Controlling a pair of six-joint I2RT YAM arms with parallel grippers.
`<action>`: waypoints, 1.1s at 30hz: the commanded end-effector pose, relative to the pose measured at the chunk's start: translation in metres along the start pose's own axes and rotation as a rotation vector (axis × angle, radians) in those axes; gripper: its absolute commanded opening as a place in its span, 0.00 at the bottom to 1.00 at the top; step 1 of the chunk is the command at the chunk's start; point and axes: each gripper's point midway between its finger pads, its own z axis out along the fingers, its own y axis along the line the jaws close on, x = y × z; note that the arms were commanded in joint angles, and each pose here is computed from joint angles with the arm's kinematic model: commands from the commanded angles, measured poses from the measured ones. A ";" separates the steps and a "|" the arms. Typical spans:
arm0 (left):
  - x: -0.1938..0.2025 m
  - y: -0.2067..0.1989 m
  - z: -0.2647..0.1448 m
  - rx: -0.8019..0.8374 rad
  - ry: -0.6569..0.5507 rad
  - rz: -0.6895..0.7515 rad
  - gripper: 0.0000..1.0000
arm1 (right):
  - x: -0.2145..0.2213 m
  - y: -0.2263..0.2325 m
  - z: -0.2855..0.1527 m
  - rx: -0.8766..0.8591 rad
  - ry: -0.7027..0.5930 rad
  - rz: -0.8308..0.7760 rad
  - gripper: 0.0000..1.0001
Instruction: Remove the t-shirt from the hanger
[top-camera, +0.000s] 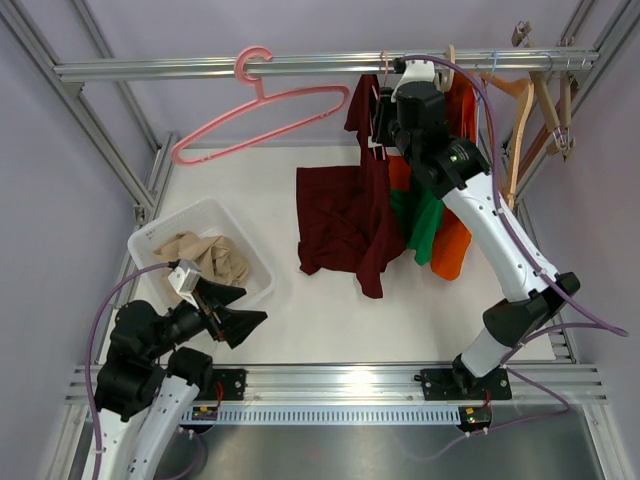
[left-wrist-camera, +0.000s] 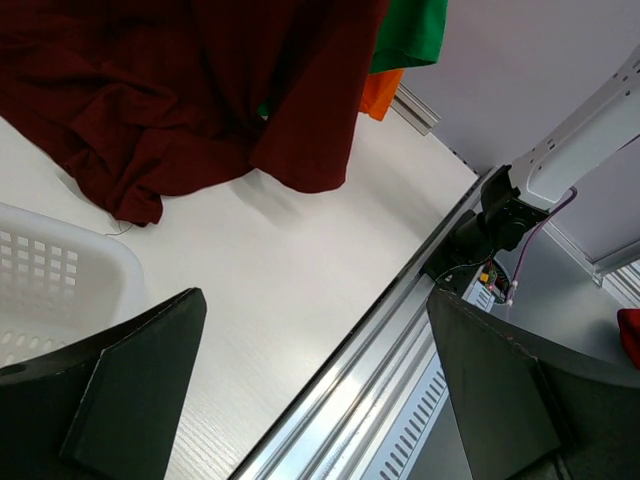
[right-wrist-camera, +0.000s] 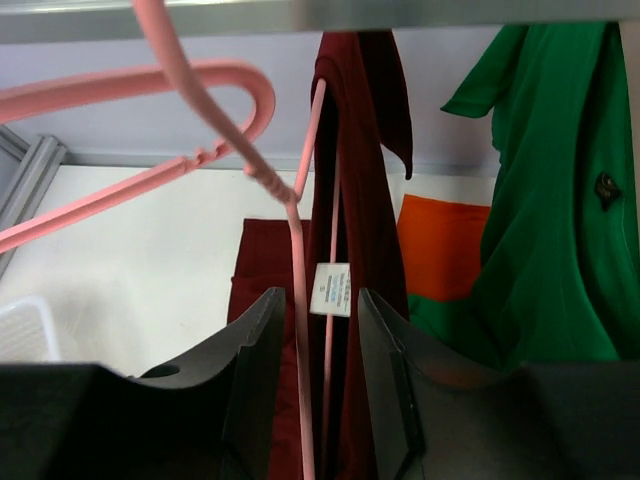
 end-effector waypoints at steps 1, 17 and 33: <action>-0.005 -0.004 0.004 0.034 -0.008 0.001 0.99 | -0.018 -0.007 0.002 0.022 -0.034 -0.040 0.42; -0.005 -0.002 0.006 0.027 0.000 -0.005 0.99 | -0.055 -0.004 -0.014 -0.014 -0.142 -0.033 0.00; -0.038 -0.020 0.025 0.136 -0.015 -0.079 0.99 | -0.065 -0.012 -0.073 -0.080 -0.323 0.026 0.00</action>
